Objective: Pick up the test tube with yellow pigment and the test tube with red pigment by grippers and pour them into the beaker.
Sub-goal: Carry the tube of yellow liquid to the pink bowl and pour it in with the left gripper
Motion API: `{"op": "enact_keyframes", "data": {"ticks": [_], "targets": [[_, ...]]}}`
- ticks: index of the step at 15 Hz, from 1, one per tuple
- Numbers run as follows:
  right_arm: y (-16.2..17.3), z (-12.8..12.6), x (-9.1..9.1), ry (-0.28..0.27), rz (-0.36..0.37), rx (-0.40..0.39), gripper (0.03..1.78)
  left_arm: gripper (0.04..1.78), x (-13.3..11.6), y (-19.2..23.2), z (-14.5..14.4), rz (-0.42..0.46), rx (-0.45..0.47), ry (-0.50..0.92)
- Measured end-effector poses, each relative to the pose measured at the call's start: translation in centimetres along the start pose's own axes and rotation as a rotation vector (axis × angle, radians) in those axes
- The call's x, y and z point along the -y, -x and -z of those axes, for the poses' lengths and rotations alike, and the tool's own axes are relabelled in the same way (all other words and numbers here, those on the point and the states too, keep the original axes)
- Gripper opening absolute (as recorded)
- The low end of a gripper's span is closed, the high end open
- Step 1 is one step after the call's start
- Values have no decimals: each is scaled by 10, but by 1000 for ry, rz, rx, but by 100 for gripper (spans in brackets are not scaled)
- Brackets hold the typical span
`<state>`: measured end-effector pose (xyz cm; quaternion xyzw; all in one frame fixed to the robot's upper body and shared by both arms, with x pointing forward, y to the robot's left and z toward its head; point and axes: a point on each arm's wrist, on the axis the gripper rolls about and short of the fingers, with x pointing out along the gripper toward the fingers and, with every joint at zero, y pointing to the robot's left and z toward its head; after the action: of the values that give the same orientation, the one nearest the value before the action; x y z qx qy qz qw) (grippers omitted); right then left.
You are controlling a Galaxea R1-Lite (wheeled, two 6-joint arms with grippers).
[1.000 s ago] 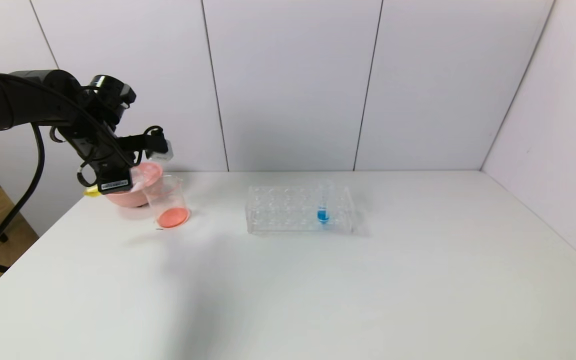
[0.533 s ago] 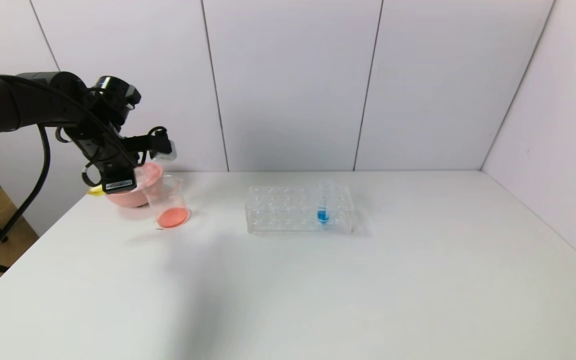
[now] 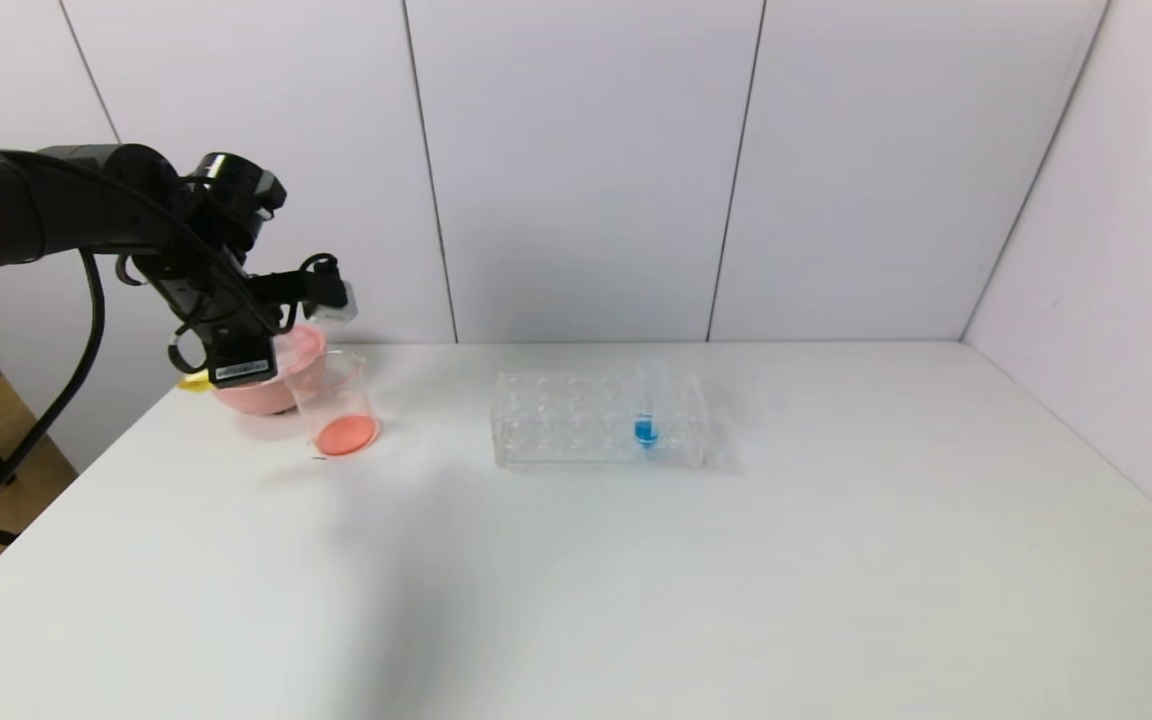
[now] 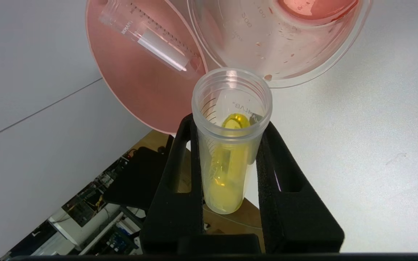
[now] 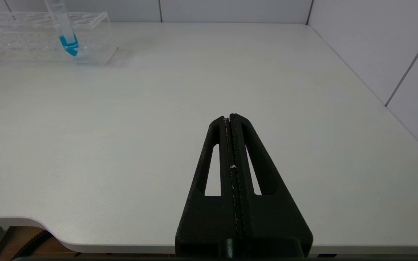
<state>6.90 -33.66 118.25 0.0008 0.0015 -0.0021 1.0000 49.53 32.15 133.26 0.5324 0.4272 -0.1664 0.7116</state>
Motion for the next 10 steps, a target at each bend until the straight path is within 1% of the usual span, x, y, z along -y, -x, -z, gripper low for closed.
{"op": "enact_keyframes", "data": {"ticks": [10], "targets": [[0,0,0,0,0,0,11,44,2,2,-2,16,14,5]]}}
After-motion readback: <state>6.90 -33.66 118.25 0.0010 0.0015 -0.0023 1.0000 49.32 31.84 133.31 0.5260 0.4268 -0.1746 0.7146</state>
